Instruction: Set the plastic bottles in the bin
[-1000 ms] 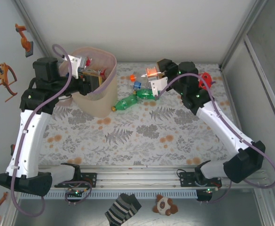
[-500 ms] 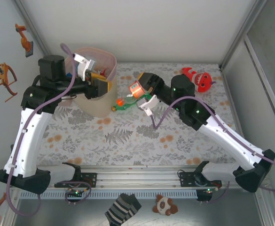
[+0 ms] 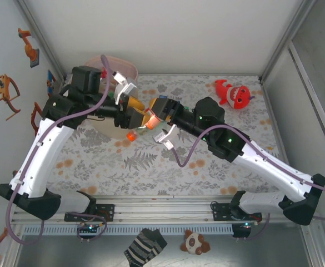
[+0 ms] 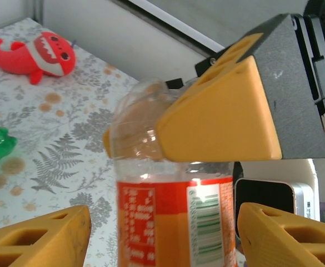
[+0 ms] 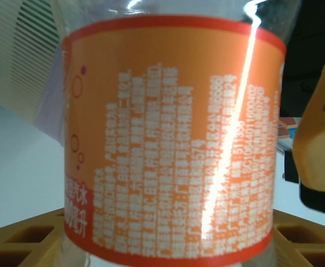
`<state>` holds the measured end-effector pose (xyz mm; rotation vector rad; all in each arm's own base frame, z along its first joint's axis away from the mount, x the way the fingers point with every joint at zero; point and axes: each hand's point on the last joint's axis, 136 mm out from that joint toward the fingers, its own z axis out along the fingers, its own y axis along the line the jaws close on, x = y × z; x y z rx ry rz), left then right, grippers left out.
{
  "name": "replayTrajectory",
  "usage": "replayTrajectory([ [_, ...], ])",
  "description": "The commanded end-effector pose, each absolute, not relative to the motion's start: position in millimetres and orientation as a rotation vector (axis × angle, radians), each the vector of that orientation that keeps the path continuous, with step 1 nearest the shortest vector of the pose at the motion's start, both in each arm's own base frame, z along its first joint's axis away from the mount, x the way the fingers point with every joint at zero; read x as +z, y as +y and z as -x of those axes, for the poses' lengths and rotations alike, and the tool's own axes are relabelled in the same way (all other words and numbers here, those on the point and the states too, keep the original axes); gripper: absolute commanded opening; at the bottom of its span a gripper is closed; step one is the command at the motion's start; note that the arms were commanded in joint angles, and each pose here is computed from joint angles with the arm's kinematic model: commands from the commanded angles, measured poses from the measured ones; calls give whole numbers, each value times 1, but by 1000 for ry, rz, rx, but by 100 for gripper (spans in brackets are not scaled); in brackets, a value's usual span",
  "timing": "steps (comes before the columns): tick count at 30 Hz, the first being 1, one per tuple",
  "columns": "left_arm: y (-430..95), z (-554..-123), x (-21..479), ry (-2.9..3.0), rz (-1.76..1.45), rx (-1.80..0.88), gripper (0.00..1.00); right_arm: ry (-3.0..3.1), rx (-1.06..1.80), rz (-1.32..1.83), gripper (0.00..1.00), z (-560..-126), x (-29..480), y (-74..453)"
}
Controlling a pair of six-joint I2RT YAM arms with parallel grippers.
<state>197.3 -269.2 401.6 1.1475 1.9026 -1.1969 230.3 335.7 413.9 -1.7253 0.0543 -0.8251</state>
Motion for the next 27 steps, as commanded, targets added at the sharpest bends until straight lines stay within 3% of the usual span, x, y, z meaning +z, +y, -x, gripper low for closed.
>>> replayTrajectory([
  [1,-276,-181,404,1864,-1246,-1254,69,-103,-959,1661,31,-220,439,335],
  [10,-286,-171,397,1878,-1323,-1299,61,-128,-963,1661,32,-217,440,340],
  [22,-292,-167,391,1892,-1370,-1318,68,-99,-987,1675,34,-223,437,339],
  [27,-293,-167,390,1899,-1381,-1318,60,-91,-992,1679,34,-224,437,337],
])
